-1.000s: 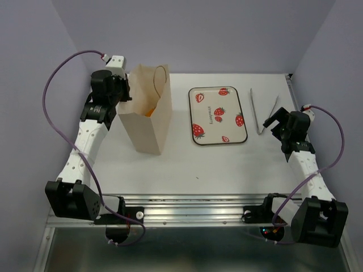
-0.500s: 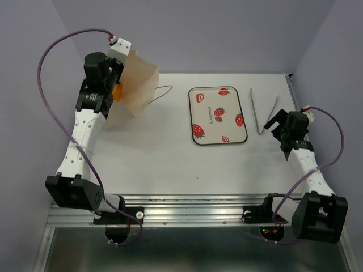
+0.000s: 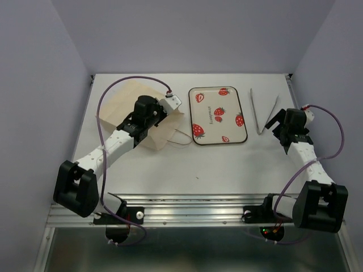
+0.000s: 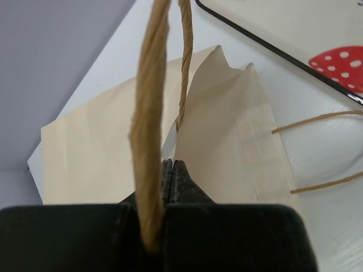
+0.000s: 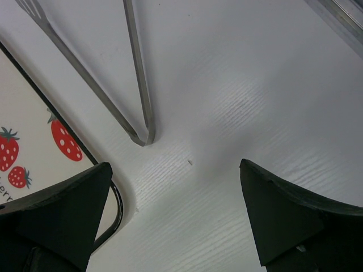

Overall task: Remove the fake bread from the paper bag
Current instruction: Adjust the paper bag at the center of the board, then pick up the clamp at the center of the board.

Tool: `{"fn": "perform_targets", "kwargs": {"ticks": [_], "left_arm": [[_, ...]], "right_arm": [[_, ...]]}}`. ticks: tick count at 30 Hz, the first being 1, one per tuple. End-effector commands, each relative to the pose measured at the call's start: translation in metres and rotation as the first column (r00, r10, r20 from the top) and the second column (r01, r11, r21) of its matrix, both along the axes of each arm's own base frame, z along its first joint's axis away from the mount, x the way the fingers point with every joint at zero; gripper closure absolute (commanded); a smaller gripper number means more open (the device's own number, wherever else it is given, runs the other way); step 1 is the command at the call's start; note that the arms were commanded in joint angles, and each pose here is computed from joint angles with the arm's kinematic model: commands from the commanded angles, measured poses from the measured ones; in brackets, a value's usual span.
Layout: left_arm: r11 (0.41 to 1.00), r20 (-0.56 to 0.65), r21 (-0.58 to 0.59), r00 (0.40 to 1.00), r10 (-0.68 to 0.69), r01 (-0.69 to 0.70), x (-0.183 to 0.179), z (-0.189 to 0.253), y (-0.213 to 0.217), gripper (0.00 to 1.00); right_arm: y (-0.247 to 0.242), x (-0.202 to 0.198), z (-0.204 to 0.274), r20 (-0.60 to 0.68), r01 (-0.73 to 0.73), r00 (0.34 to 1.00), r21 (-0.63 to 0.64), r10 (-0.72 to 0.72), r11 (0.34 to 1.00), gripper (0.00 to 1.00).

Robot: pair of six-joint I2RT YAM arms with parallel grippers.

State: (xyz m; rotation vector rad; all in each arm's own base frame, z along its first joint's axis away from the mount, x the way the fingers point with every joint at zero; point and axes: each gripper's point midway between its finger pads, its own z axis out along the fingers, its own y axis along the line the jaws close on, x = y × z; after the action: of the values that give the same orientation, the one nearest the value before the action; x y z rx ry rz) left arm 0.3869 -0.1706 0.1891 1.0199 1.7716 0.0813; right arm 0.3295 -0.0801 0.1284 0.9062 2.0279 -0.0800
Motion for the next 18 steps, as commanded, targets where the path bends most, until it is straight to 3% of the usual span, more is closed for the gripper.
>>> {"fn": "perform_targets", "kwargs": {"ticks": [1, 6, 18], "left_arm": [[0.99, 0.163, -0.143, 0.986, 0.041, -0.018, 0.014, 0.055, -0.007, 1.0], [0.987, 0.183, -0.159, 0.982, 0.047, -0.017, 0.007, 0.065, -0.005, 1.0], [0.986, 0.213, -0.154, 0.973, 0.093, -0.061, 0.002, 0.076, 0.007, 1.0]], "right_arm": [[-0.003, 0.017, 0.017, 0.036, -0.015, 0.999, -0.015, 0.016, 1.0, 0.0], [0.015, 0.048, 0.018, 0.067, -0.196, 0.978, -0.015, 0.197, 0.98, 0.0], [0.02, 0.115, -0.035, -0.127, -0.435, 0.894, -0.012, 0.43, 0.9, 0.0]]}}
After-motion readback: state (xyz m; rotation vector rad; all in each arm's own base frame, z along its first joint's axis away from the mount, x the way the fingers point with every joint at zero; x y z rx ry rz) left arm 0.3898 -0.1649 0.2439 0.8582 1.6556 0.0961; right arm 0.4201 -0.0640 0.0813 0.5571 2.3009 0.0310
